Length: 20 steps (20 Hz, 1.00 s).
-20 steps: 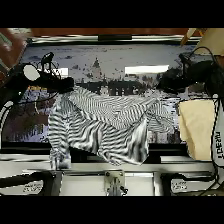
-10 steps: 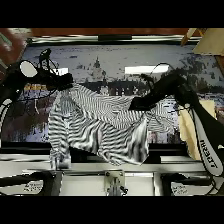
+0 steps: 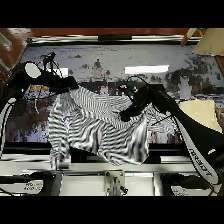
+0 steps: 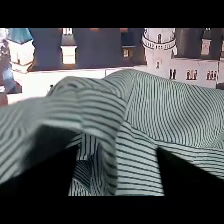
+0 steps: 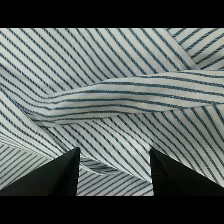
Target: Fold the shirts.
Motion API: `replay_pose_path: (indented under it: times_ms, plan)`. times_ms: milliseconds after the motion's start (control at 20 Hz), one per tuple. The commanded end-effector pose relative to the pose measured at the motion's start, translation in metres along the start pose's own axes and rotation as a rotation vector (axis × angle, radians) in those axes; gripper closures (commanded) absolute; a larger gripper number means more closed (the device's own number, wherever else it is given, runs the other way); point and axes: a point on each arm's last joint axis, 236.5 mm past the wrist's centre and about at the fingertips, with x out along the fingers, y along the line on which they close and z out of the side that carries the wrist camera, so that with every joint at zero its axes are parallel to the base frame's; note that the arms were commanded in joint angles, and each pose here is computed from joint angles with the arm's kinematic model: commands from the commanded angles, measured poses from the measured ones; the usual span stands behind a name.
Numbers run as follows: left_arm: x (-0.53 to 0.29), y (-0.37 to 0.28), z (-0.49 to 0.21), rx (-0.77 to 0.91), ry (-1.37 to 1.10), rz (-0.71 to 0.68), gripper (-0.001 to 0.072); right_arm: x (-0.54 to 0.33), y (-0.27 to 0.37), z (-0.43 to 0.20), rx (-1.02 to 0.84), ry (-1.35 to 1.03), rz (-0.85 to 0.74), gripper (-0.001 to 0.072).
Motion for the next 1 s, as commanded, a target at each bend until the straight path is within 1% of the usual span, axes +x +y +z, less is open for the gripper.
replay_pose_path:
  times_ms: [0, 50, 150, 200, 250, 350, 500, 650, 700, 800, 950]
  plan:
    - [-0.01, 0.018, 0.005, 0.152, 0.012, 0.062, -0.0009, -0.007, -0.013, -0.009, -0.023, 0.031, -0.053, 0.016]
    - [-0.024, 0.033, 0.013, 0.195, 0.01, 0.142, -0.0009, -0.015, -0.018, -0.01, -0.008, 0.019, -0.056, 0.016]
    - [-0.065, 0.068, 0.032, 0.349, 0.01, 0.358, -0.0008, -0.038, -0.031, -0.007, 0.045, -0.037, -0.075, 0.016]
    - [-0.085, 0.078, 0.039, 0.418, 0.016, 0.444, -0.0008, -0.052, -0.039, -0.005, 0.072, -0.073, -0.088, 0.0159]
    - [-0.098, 0.08, 0.04, 0.451, 0.021, 0.479, -0.0008, -0.065, -0.046, -0.005, 0.098, -0.103, -0.099, 0.016]
    - [-0.103, 0.064, 0.027, 0.487, 0.034, 0.46, -0.0006, -0.087, -0.06, -0.009, 0.162, -0.144, -0.117, 0.016]
    - [-0.078, 0.026, -0.011, 0.711, 0.066, 0.399, -0.0007, -0.105, -0.08, -0.019, 0.236, -0.169, -0.131, 0.0159]
    - [-0.032, -0.006, -0.045, 0.846, 0.04, 0.332, -0.001, -0.11, -0.093, -0.022, 0.272, -0.181, -0.141, 0.0159]
    - [-0.016, -0.016, -0.048, 0.859, 0.005, 0.312, -0.001, -0.11, -0.095, -0.023, 0.272, -0.182, -0.146, 0.016]
    - [0.008, -0.032, -0.046, 0.825, -0.068, 0.274, -0.0009, -0.11, -0.094, -0.021, 0.273, -0.186, -0.143, 0.016]
    - [0.038, -0.019, -0.052, 0.815, -0.014, 0.287, -0.0008, -0.11, -0.094, -0.021, 0.276, -0.188, -0.143, 0.016]
